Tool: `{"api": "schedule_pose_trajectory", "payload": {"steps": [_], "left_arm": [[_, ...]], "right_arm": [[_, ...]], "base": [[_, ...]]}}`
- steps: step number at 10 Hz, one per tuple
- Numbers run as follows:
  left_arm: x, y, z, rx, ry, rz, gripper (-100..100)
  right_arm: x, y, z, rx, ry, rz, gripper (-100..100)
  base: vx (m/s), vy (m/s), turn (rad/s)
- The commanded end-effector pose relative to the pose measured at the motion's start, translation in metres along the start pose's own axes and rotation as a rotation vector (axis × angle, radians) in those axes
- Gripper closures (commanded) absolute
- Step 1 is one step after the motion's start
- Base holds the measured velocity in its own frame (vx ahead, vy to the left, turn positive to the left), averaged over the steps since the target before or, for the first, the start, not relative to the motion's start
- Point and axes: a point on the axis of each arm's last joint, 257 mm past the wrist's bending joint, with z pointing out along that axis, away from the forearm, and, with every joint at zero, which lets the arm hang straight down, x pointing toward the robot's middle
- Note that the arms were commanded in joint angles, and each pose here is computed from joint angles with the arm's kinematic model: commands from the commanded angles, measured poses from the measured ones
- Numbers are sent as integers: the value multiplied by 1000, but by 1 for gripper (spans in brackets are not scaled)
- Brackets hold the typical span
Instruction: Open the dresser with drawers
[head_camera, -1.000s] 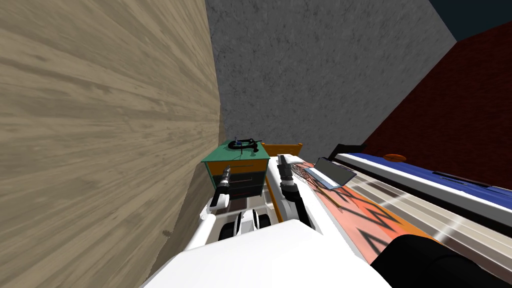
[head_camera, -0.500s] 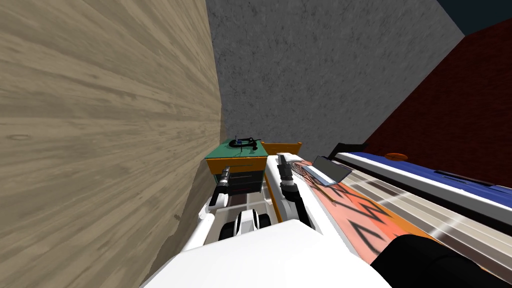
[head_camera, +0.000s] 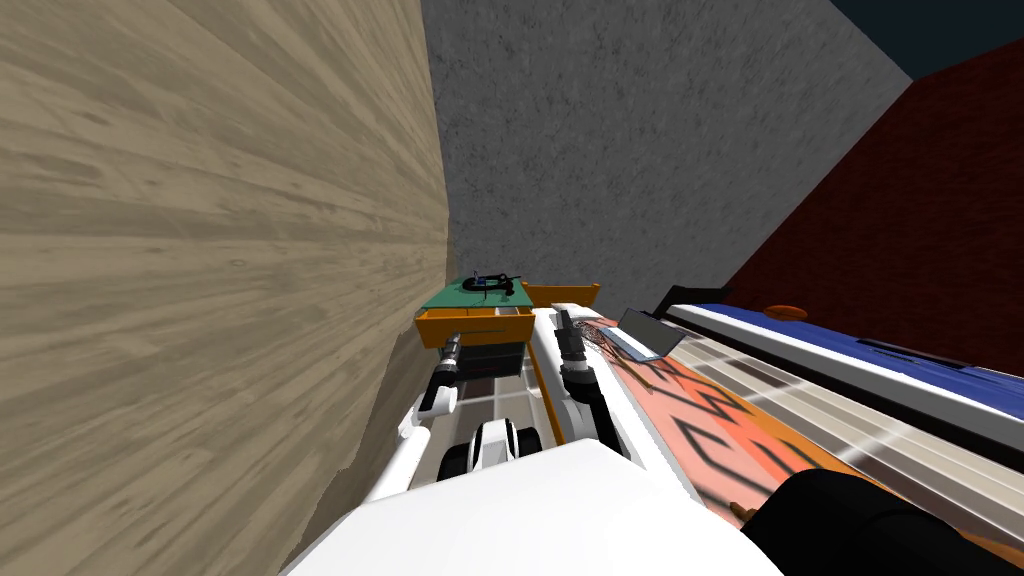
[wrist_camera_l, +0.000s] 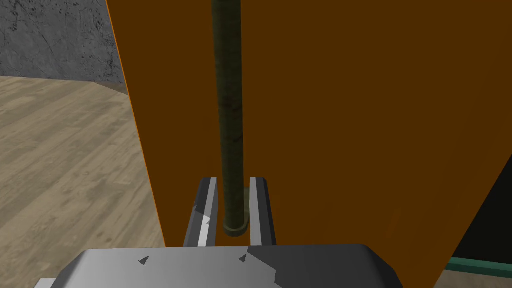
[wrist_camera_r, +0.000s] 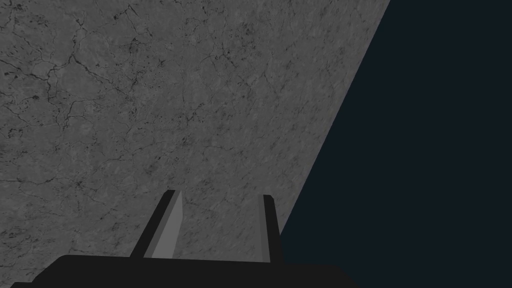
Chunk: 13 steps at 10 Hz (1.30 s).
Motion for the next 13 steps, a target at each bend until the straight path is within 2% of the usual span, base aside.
{"api": "schedule_pose_trajectory", "payload": {"steps": [1, 3, 7, 8, 13], "left_arm": [[4, -8, 4, 17, 8, -1, 100], [4, -2, -1, 1, 8, -1, 100], [9, -11, 1, 20, 18, -3, 100], [10, -12, 10, 1, 20, -5, -100], [18, -34, 39, 2, 36, -10, -100]], "right_arm": [[0, 0, 0, 0, 0, 0, 0], [0, 0, 0, 0, 0, 0, 0], [0, 0, 0, 0, 0, 0, 0], [0, 0, 0, 0, 0, 0, 0], [0, 0, 0, 0, 0, 0, 0]], "base": [[-189, -15, 13], [-109, 2, 15], [-206, 7, 15], [-112, 0, 48], [-31, -2, 35]]}}
